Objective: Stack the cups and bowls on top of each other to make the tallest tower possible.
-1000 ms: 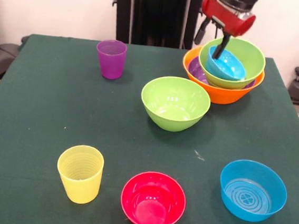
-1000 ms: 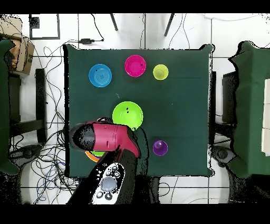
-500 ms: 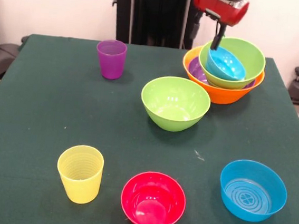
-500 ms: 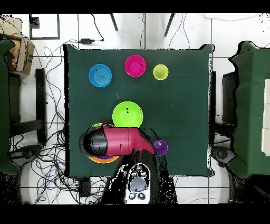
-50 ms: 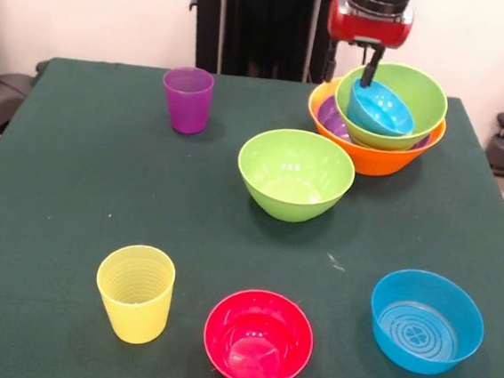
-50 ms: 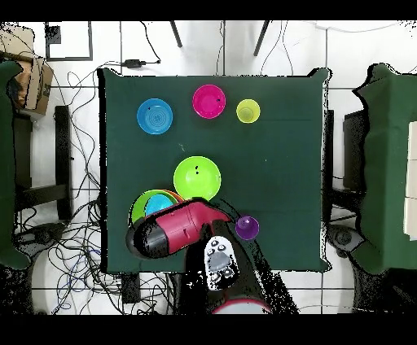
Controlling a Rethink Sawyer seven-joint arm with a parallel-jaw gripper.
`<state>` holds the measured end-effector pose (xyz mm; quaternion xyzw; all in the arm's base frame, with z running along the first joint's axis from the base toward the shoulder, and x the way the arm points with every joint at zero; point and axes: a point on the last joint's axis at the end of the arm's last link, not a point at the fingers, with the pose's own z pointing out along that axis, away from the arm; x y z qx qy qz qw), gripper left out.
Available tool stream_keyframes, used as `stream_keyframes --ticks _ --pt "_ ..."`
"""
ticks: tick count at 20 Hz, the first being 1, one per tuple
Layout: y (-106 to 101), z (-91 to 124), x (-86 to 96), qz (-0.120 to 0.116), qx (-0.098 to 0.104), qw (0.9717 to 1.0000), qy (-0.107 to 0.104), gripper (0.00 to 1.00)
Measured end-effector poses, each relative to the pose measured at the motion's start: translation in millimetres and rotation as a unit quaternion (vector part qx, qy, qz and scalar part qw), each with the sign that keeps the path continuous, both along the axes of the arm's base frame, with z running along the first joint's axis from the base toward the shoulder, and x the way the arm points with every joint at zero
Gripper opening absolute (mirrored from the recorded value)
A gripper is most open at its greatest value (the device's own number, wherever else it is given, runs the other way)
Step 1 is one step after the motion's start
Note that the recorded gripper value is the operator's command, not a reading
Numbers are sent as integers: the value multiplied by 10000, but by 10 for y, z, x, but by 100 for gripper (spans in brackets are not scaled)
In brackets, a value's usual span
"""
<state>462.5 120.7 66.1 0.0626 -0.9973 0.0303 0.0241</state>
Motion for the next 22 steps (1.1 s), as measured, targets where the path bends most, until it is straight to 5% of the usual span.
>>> stream_keyframes --ticks 5,8,22 --pt "107 -247 -145 999 229 9947 125 100" --pt "160 -333 -189 1237 349 9916 159 100" --pt "504 -683 -394 1698 1121 9781 427 100"
